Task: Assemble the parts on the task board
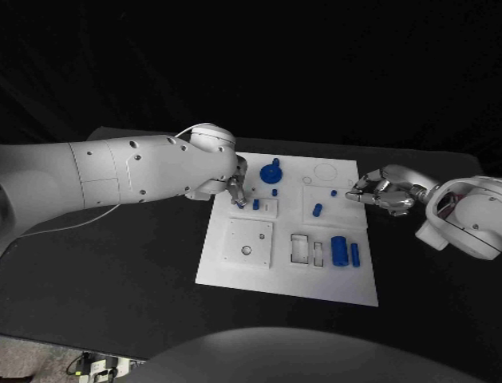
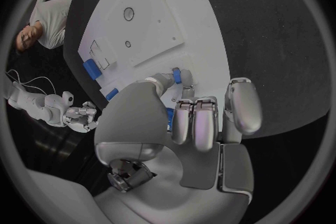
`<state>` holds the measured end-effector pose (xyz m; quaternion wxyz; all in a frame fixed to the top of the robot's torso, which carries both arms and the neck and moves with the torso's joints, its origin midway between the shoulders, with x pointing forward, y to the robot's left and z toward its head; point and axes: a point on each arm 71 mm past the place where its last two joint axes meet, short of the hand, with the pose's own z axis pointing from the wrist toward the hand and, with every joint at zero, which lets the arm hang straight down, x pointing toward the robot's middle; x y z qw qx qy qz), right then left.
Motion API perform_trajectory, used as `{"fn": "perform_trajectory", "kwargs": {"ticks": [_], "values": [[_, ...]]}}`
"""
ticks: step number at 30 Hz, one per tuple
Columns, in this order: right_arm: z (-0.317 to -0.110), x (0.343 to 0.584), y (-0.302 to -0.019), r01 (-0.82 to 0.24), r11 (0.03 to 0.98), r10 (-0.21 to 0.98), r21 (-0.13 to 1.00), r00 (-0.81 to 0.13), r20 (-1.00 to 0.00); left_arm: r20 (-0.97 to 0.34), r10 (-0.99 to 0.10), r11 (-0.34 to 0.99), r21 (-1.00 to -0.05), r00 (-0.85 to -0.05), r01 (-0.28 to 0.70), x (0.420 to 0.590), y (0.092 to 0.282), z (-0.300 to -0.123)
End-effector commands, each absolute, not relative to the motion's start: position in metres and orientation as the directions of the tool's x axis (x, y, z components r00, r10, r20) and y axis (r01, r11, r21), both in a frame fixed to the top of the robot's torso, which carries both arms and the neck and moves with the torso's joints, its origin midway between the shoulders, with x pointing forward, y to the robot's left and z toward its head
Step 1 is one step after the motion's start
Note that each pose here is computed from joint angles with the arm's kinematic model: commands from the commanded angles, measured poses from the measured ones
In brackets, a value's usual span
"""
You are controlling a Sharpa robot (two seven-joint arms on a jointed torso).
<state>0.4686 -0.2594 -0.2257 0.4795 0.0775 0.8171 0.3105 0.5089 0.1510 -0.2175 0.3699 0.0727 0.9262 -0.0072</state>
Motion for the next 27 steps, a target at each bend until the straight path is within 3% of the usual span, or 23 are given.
{"fn": "perform_trajectory", "kwargs": {"ticks": [1, 27], "values": [[-0.2265, 0.4681, -0.2591, -0.175, 0.8, 0.414, 0.574, -0.532, -0.739, -0.664, 0.14, 0.988, 0.041, -0.735, 0.15, 0.5062, 0.1507, -0.2231], [-0.2275, 0.469, -0.2586, -0.168, 0.804, 0.411, 0.571, -0.536, -0.737, -0.646, 0.098, 0.992, 0.003, -0.757, 0.126, 0.508, 0.1539, -0.2236]]}}
